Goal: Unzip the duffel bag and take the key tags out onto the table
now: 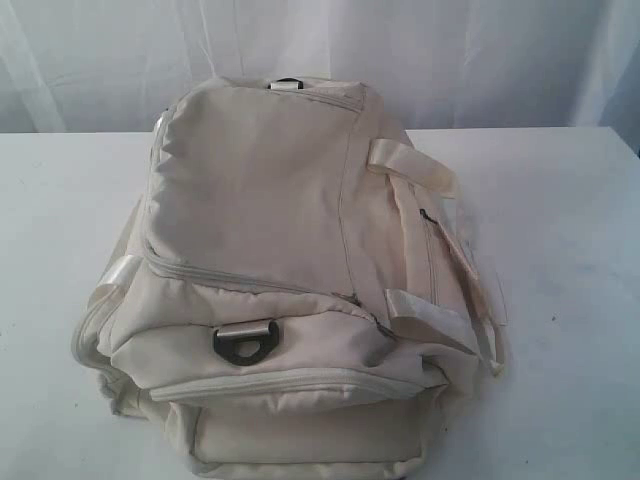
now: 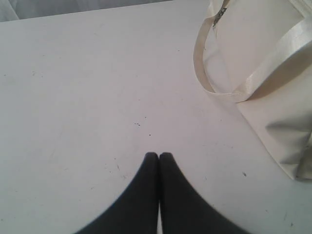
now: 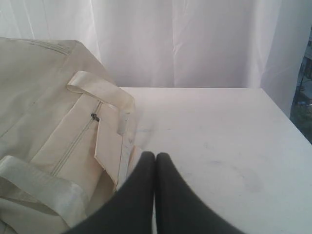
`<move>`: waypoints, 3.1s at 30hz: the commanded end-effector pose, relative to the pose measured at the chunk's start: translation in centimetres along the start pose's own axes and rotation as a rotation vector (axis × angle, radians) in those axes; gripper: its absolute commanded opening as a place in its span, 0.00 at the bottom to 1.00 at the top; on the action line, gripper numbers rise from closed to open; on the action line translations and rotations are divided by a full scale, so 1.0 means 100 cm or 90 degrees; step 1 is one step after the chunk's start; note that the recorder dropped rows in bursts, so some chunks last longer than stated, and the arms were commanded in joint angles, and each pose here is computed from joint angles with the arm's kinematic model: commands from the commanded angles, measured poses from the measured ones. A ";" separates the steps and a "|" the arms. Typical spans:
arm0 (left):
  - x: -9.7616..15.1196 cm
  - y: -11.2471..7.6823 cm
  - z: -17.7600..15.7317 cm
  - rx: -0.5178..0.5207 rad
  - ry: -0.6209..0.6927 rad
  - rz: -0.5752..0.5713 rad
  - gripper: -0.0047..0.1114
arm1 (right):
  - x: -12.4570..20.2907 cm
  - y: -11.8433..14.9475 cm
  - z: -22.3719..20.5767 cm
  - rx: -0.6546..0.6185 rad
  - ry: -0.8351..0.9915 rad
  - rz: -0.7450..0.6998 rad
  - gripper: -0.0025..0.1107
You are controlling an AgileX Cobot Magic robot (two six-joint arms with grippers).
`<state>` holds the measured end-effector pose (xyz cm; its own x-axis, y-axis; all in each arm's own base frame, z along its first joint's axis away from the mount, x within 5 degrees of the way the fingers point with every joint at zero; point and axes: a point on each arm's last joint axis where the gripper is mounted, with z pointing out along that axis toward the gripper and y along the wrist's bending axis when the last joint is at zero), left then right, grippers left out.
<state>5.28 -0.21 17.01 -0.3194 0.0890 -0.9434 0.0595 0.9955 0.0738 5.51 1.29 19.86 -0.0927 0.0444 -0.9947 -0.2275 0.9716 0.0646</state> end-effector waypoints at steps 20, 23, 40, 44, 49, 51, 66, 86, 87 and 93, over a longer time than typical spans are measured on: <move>-0.031 0.003 -0.006 -0.030 -0.227 0.028 0.04 | -0.041 0.005 -0.011 -0.037 -0.306 -0.002 0.02; -0.036 0.004 -0.008 -0.035 -0.267 0.028 0.04 | -0.046 0.005 -0.014 -0.042 -0.347 -0.002 0.02; -0.064 0.008 -0.027 -0.024 -0.507 -0.093 0.04 | -0.037 0.004 -0.008 -0.081 -0.260 0.222 0.02; -0.073 0.012 -0.027 0.000 -0.474 -0.226 0.04 | -0.036 0.004 -0.005 -0.060 -0.173 0.261 0.02; -0.105 0.009 -0.026 0.029 -0.283 -0.236 0.04 | -0.056 0.004 0.006 -0.020 -0.052 0.258 0.02; -0.119 0.008 -0.024 0.030 -0.209 -0.222 0.04 | -0.062 0.005 0.013 -0.004 0.002 0.247 0.02; -0.187 -0.033 0.006 0.377 0.157 0.006 0.04 | -0.057 0.018 0.035 -0.058 0.154 0.217 0.02; -0.273 -0.090 0.099 0.682 0.270 0.237 0.04 | -0.094 0.074 0.058 -0.317 0.429 -0.025 0.02; -0.273 -0.093 0.102 0.689 0.283 0.248 0.04 | -0.094 0.080 0.059 -0.362 0.455 -0.046 0.02; -0.268 -0.115 0.116 0.732 0.294 0.281 0.04 | -0.097 0.106 0.083 -0.511 0.518 -0.112 0.02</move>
<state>24.18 -13.43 37.91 -0.3738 0.6079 -0.7005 0.9168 0.3565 -0.1799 11.21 12.16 29.18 -0.5742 -0.4884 -0.6571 -0.7817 0.5657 0.2625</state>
